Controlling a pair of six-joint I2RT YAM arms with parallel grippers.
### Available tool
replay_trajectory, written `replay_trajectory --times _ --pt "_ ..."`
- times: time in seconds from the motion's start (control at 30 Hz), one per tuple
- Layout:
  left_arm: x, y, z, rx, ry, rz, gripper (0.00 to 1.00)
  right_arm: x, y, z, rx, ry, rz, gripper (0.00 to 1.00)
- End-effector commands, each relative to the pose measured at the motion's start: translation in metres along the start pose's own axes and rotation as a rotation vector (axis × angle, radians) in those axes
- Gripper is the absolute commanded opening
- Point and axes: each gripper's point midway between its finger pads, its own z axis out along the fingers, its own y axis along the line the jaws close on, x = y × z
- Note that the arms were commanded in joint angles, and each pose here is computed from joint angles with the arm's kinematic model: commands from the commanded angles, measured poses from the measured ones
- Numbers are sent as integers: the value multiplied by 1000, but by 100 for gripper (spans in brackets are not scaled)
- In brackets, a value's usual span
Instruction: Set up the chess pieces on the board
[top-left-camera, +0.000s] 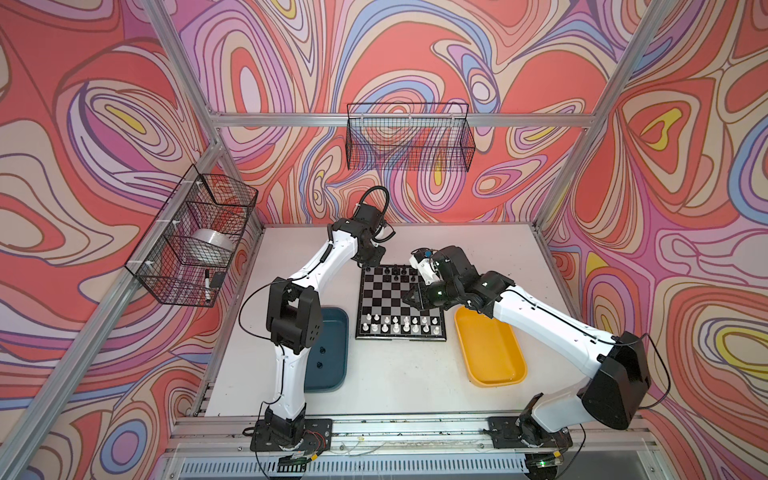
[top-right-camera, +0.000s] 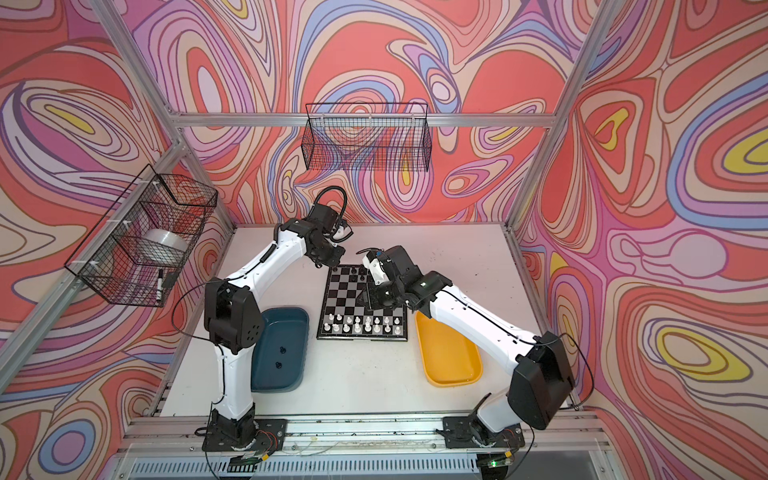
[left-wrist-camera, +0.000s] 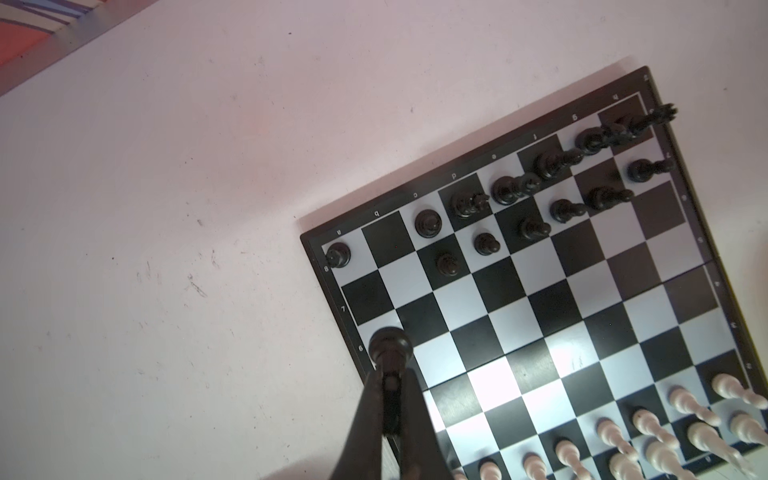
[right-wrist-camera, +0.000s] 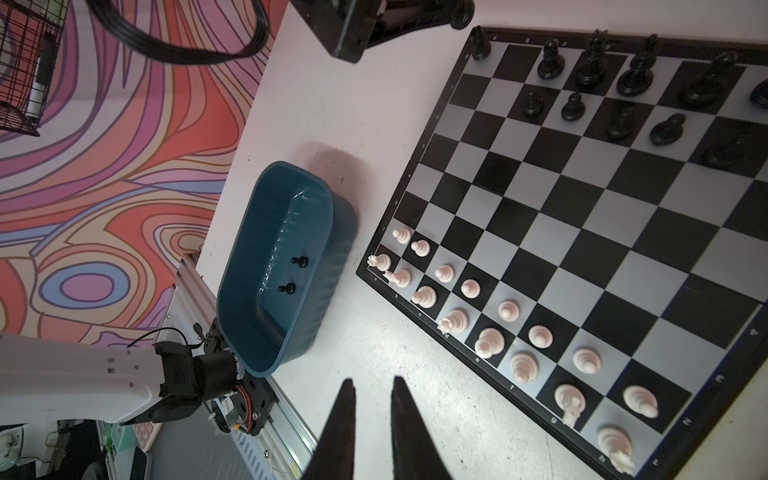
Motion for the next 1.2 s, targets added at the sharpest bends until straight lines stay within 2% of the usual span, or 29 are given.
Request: replay_trajectory --times 0.0,1.17 --pt "-2 1 7 -14 16 37 0 1 -1 -3 1 -8 6 17" --pt "-1 -4 76 -25 125 103 0 11 -12 6 9 15 18 17"
